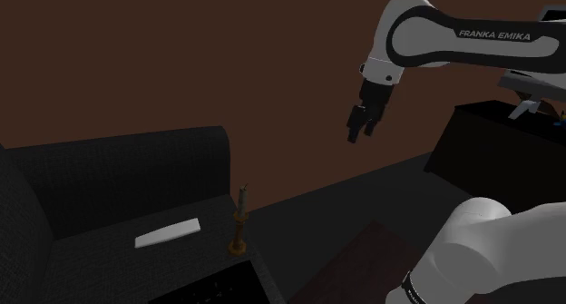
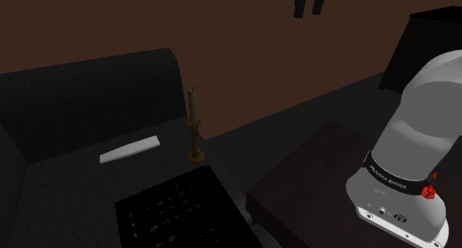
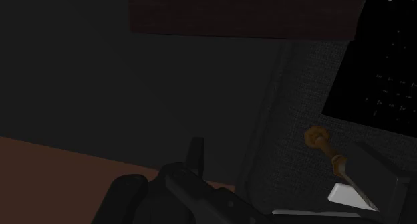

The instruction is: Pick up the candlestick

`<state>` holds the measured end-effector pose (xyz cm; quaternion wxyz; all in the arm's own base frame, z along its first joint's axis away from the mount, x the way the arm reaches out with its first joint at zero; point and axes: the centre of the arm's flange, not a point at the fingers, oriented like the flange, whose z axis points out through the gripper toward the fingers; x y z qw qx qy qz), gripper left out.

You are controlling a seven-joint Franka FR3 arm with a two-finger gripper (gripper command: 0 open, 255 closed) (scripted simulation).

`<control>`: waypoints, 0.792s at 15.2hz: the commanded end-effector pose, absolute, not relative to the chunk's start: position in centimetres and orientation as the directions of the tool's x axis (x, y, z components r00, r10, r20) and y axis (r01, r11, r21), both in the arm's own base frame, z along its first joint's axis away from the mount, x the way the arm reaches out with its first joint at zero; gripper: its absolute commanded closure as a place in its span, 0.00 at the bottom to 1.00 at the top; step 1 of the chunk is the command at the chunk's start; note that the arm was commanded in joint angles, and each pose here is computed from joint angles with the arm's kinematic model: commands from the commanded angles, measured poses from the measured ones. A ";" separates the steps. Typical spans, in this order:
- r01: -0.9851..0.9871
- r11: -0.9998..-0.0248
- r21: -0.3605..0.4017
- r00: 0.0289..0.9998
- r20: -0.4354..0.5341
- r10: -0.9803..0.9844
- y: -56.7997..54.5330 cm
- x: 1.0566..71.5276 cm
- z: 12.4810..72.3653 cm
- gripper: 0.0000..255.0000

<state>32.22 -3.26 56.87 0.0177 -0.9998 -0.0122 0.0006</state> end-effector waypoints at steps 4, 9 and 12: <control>0.024 -0.999 -0.022 0.999 -0.033 0.025 -0.5 35.0 54.8 0.00; 0.024 -1.000 0.000 0.996 -0.086 0.024 4.0 39.4 51.2 0.00; 0.024 -1.000 0.014 0.993 -0.118 0.022 6.7 42.0 48.8 0.00</control>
